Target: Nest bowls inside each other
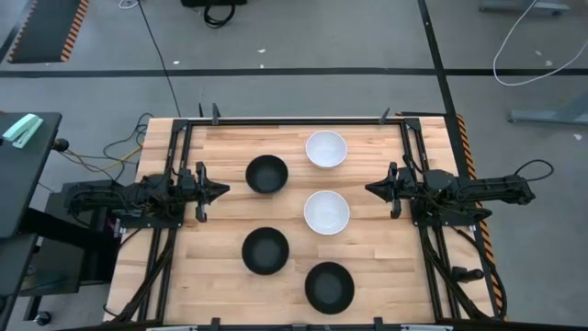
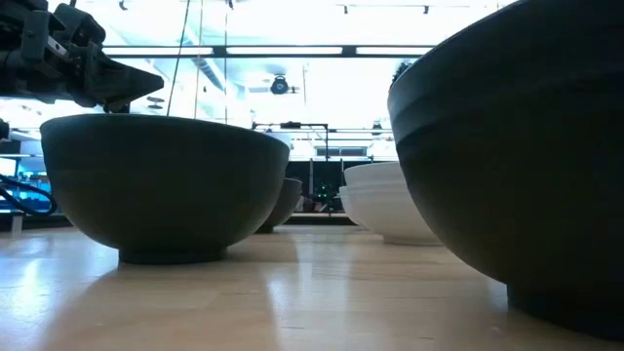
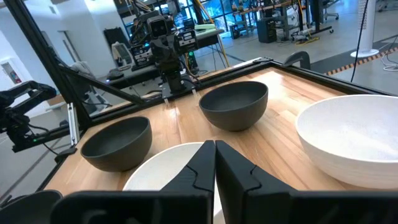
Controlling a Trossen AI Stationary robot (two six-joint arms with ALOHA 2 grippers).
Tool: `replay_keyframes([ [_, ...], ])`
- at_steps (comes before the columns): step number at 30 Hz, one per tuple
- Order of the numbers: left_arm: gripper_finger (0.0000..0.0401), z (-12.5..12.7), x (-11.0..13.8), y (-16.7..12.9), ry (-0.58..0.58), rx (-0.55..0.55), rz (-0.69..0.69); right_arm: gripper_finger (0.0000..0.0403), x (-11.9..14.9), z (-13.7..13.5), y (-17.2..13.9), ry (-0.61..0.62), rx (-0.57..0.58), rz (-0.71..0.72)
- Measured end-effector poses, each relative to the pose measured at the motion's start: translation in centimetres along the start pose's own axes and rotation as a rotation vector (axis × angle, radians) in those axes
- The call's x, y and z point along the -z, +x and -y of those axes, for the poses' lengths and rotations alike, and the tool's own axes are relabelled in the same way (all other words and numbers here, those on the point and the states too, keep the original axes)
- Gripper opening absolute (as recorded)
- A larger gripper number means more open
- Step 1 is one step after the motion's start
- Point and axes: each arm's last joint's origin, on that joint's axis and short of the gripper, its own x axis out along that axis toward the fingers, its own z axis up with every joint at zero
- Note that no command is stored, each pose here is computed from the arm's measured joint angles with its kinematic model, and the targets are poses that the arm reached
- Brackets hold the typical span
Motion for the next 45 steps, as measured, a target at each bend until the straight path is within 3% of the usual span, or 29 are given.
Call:
replay_keyframes([
  [27, 0.0038, 0.01, -0.34, -0.01, -0.017, 0.002, 0.035, 0.0018, 0.0, 0.0, 0.0, 0.0, 0.0, 0.0],
  [36, 0.0028, 0.02, -0.52, -0.02, -0.417, 0.013, 0.052, 0.0018, 0.0, 0.0, 0.0, 0.0, 0.0, 0.0],
  [45, 0.0026, -0.04, -0.51, -0.02, -0.496, -0.004, 0.056, 0.0018, 0.0, 0.0, 0.0, -0.012, 0.0, 0.0],
])
